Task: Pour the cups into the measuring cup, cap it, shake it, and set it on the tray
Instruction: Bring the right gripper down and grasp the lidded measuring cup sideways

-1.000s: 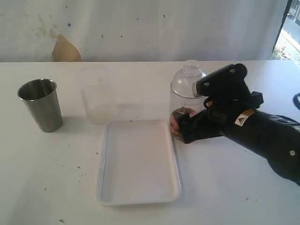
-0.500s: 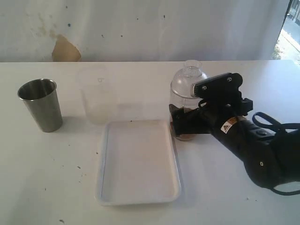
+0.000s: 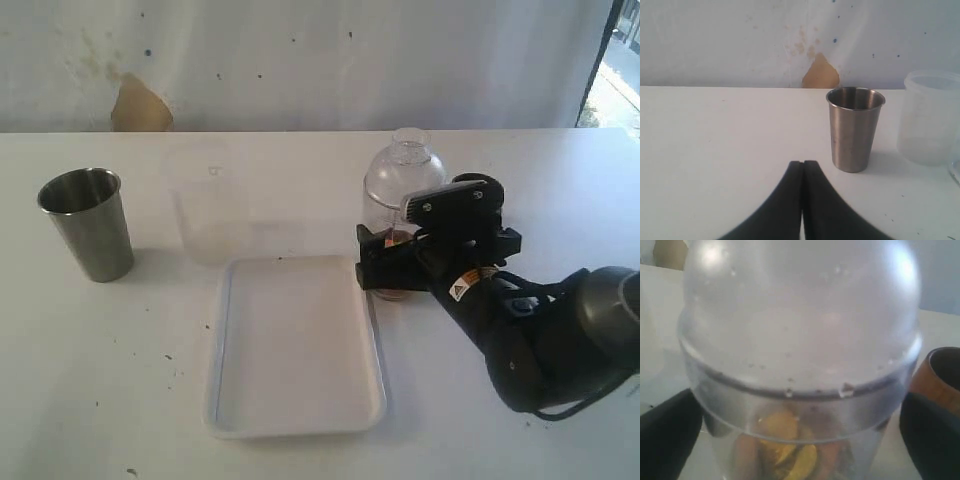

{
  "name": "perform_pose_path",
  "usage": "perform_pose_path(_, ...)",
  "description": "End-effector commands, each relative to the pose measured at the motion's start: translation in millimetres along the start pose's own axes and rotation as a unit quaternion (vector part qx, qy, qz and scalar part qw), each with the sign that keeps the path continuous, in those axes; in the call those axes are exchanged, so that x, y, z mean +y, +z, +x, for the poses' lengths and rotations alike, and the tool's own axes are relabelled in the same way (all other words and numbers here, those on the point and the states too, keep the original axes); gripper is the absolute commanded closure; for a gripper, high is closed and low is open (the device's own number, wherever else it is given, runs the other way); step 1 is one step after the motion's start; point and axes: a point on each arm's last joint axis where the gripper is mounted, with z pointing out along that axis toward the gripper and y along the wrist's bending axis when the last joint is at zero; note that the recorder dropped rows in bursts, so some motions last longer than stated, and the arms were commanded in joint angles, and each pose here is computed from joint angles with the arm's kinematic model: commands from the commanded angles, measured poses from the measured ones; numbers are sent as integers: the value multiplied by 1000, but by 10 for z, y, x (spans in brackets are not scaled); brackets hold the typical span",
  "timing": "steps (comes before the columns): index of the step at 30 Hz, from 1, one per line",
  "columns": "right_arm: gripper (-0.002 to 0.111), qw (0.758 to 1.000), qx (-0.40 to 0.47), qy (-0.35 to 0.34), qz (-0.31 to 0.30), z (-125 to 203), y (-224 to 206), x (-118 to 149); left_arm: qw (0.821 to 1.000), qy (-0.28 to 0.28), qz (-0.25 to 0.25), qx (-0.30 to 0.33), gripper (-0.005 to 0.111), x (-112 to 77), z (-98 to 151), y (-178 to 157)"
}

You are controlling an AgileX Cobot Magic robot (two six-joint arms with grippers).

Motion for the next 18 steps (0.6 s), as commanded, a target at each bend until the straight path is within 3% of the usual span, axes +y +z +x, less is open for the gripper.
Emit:
perform_pose_path(1, 3, 1000, -8, 1, -3, 25, 104, 39, 1000, -2, 1, 0, 107, -2, 19, 1)
perform_pose_path(6, 3, 1000, -13, 10, 1, 34, 174, 47, 1000, -2, 1, 0, 107, -2, 19, 1)
perform_pose_path(10, 3, 998, -16, 58, 19, 77, 187, 15, 1000, -2, 1, 0, 107, -2, 19, 1)
perform_pose_path(18, 3, 995, -85, 53, 21, -45, 175, 5, 1000, -2, 1, 0, 107, -2, 19, 1)
